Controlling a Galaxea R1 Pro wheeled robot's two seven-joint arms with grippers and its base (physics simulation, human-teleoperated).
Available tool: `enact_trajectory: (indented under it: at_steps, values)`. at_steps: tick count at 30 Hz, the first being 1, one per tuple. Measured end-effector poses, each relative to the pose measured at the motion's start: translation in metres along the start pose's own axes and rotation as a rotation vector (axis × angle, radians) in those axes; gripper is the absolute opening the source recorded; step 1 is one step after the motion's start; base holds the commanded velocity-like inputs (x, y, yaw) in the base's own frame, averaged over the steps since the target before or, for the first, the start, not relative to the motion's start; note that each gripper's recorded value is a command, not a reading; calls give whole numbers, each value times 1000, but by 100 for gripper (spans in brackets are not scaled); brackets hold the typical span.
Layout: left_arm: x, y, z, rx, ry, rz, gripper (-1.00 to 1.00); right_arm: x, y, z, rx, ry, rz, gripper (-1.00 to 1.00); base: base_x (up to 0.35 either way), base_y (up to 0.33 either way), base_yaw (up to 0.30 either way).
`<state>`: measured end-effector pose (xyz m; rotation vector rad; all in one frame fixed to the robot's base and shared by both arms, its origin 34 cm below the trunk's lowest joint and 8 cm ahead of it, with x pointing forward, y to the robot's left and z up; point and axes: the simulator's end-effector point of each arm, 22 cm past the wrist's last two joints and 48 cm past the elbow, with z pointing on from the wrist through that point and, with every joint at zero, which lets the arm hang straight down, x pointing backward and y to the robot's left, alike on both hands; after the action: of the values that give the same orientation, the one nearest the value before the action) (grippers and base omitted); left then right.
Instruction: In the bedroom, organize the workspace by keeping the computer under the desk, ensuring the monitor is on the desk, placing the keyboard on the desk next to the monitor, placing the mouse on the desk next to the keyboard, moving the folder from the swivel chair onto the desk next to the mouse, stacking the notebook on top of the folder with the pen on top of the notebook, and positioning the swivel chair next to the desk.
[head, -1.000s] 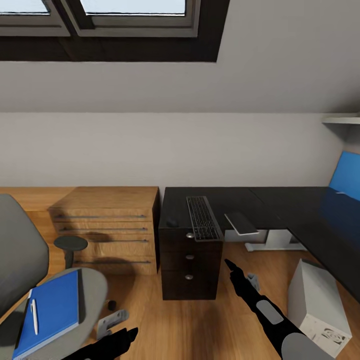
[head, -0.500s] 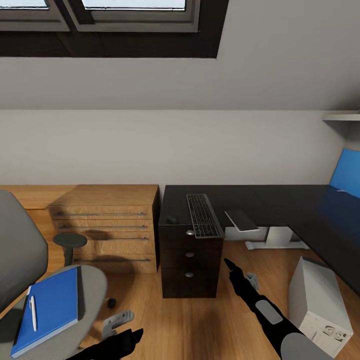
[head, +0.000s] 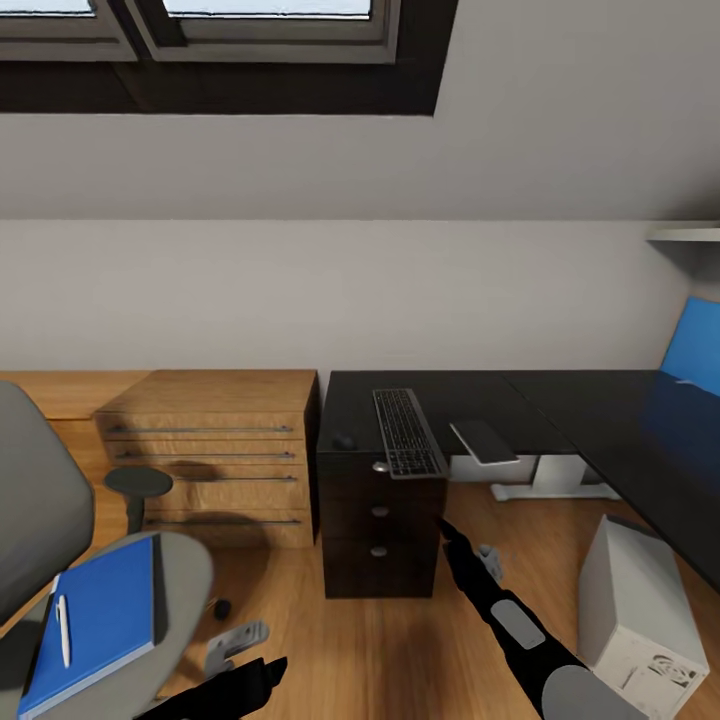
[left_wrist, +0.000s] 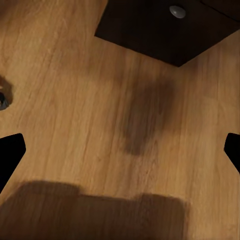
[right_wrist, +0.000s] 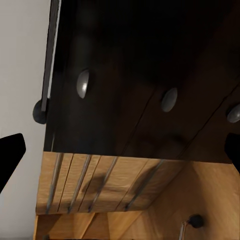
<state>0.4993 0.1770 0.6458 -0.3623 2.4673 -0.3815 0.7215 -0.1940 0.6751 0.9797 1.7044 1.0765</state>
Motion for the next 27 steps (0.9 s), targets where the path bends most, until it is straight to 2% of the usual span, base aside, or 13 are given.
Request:
enact_trajectory:
  at_steps: [12,27]
  values:
    - [2,-5,1,9,5,9,100,8,5,3,-1,-18,7,100,241,0,0]
    - [10,-16,3,24,23,34,100,10,7,4,-6,-18,9,100,46,0,0]
